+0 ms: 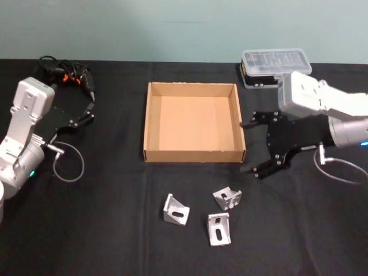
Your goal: Use one hand to pick up the angle iron from the table and place it into the box.
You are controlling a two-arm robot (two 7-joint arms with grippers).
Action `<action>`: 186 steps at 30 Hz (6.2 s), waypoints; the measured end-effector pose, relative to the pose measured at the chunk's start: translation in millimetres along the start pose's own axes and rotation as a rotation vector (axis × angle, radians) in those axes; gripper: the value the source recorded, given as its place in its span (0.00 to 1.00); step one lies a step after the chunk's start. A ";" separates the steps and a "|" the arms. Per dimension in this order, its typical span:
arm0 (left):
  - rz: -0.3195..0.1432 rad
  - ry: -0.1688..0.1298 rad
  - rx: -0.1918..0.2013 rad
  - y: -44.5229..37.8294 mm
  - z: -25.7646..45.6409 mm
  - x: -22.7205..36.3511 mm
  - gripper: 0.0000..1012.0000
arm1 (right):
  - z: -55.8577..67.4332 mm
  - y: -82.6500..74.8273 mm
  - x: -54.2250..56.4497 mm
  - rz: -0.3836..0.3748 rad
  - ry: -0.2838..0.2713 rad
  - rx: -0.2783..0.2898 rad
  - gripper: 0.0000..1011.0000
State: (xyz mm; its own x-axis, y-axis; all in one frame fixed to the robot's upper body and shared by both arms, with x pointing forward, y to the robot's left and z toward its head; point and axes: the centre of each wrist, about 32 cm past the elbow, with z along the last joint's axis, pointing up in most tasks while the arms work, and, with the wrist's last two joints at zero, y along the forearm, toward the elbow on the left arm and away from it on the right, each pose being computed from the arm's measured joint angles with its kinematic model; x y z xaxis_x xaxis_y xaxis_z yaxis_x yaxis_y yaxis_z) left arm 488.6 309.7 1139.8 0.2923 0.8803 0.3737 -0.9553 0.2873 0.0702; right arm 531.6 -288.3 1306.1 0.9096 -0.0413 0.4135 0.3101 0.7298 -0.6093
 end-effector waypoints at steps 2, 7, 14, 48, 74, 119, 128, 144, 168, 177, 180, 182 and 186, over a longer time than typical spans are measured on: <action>0.000 0.000 0.000 0.0 0.0 0.0 0.99 | 2.7 2.8 2.6 0.036 -0.008 -0.006 0.99; 0.000 0.000 0.000 0.0 0.0 0.0 0.99 | 6.3 8.7 7.9 0.113 -0.017 -0.023 0.99; 0.000 0.000 0.000 0.0 0.0 0.0 0.99 | 6.8 18.9 12.6 0.200 -0.022 -0.042 0.99; 0.000 0.000 0.000 0.0 0.0 0.0 0.99 | -3.4 75.2 22.3 0.447 -0.037 -0.114 0.99; 0.000 0.000 0.000 0.0 0.0 0.0 0.99 | -11.8 83.9 24.7 0.431 -0.028 -0.099 0.54; 0.000 0.000 0.000 0.0 0.0 0.0 0.99 | -3.4 30.2 29.8 -0.147 0.126 0.152 0.06; 0.000 0.000 0.000 0.0 0.0 0.0 0.99 | -17.7 53.5 36.5 -0.405 0.302 0.147 0.06; 0.000 0.000 0.000 0.0 0.0 0.0 0.99 | -36.7 103.0 53.2 -0.418 0.425 0.106 0.06; 0.000 0.000 0.000 0.0 0.0 0.0 0.99 | -53.7 140.2 49.5 -0.330 0.533 0.038 0.08; 0.000 0.000 0.000 0.0 0.0 0.0 0.99 | -51.2 142.4 51.2 -0.309 0.511 0.024 0.35; 0.000 0.000 0.000 0.0 0.0 0.0 0.99 | -49.1 140.4 49.7 -0.305 0.498 0.029 0.43; 0.000 0.000 0.000 0.0 0.0 0.0 0.99 | -48.0 138.1 48.9 -0.307 0.492 0.033 0.51; 0.000 0.000 0.000 0.0 0.0 0.0 0.99 | -43.6 130.1 46.9 -0.316 0.477 0.052 0.63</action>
State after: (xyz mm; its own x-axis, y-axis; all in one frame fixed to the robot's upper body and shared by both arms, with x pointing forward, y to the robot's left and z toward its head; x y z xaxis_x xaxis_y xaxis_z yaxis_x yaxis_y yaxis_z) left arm 488.6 309.7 1139.8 0.2922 0.8803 0.3737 -0.9553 0.2873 0.0702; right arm 626.6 -225.0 1216.8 0.8027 -0.5574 0.2120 0.5844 0.6641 -0.4664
